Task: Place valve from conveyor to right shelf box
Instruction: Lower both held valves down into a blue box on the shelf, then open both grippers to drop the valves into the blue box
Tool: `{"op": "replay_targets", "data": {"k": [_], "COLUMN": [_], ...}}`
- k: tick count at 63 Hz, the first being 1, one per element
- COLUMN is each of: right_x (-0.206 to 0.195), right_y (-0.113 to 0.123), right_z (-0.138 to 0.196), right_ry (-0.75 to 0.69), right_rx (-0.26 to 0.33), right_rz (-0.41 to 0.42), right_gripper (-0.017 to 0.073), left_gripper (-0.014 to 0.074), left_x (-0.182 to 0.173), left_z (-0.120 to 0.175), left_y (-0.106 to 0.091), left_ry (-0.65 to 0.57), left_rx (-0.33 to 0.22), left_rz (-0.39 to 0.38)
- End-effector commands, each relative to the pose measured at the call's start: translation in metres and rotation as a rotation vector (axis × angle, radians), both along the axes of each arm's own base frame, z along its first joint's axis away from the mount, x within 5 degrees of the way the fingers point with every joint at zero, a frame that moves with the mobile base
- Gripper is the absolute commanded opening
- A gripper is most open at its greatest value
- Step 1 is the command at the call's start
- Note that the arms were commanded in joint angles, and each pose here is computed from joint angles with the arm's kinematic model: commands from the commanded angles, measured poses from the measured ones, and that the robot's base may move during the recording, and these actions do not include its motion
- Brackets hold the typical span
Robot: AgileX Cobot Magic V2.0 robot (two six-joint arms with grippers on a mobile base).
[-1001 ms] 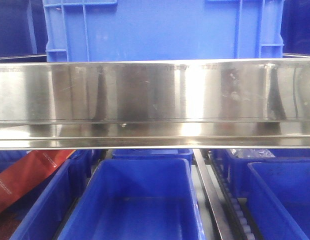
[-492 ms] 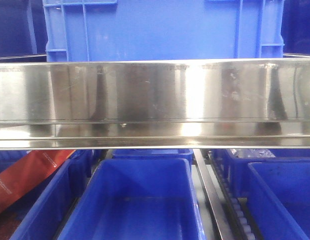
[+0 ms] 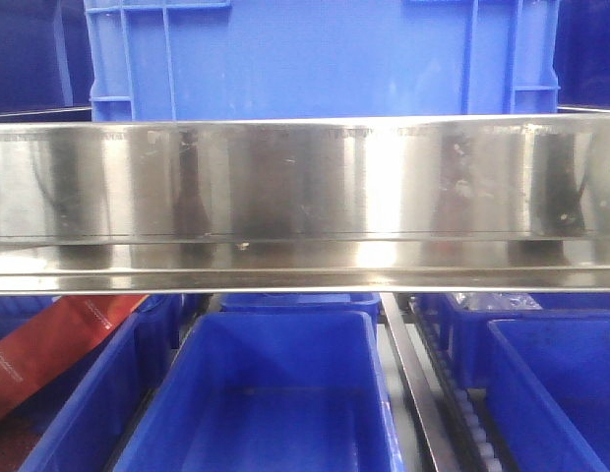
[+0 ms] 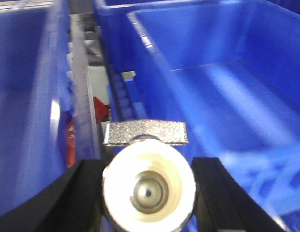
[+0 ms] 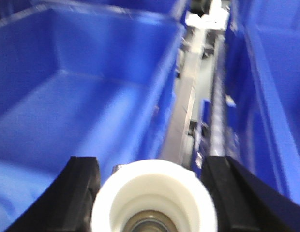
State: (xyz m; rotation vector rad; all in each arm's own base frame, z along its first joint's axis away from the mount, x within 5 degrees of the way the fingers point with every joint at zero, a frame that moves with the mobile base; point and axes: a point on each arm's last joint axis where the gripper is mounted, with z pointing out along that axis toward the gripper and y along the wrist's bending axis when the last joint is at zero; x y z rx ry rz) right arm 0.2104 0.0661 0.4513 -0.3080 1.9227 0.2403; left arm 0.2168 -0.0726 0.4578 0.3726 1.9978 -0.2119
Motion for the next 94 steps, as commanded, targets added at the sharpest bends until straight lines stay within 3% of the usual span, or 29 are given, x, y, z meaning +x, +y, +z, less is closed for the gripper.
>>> {"op": "replay_targets", "data": {"k": [1, 8, 15, 32, 51, 69, 94], "right_x": [0.011, 0.029, 0.050, 0.099, 0.138, 0.149, 0.152], "right_y": [0.011, 0.030, 0.050, 0.101, 0.122, 0.125, 0.114], "right_z": [0.024, 0.032, 0.036, 0.022, -0.023, -0.045, -0.050], "right_ry": [-0.106, -0.107, -0.085, -0.052, 0.042, 0.129, 0.185], "right_rx": [0.034, 0.046, 0.095, 0.094, 0.055, 0.017, -0.004], "right_rz": [0.029, 0.074, 0.097, 0.170, 0.167, 0.162, 0.138], "right_gripper": [-0.0162, -0.0162, -0.0162, -0.0162, -0.0162, -0.0162, -0.0162], "left_gripper": [-0.0111, -0.0111, -0.0111, -0.0111, -0.0111, -0.0106, 0.0250], "left_x": [0.016, 0.036, 0.054, 0.097, 0.122, 0.133, 0.133], "left_z": [0.013, 0.014, 0.012, -0.006, -0.038, -0.058, -0.059], "left_y": [-0.019, -0.049, -0.081, -0.121, -0.140, -0.149, -0.152], "left_ry": [-0.061, -0.056, -0.028, -0.029, 0.035, 0.084, 0.099], "left_rx": [-0.018, -0.014, -0.064, -0.103, -0.097, -0.098, -0.122], "left_rz": [0.011, -0.008, -0.034, -0.071, -0.080, -0.082, -0.089]}}
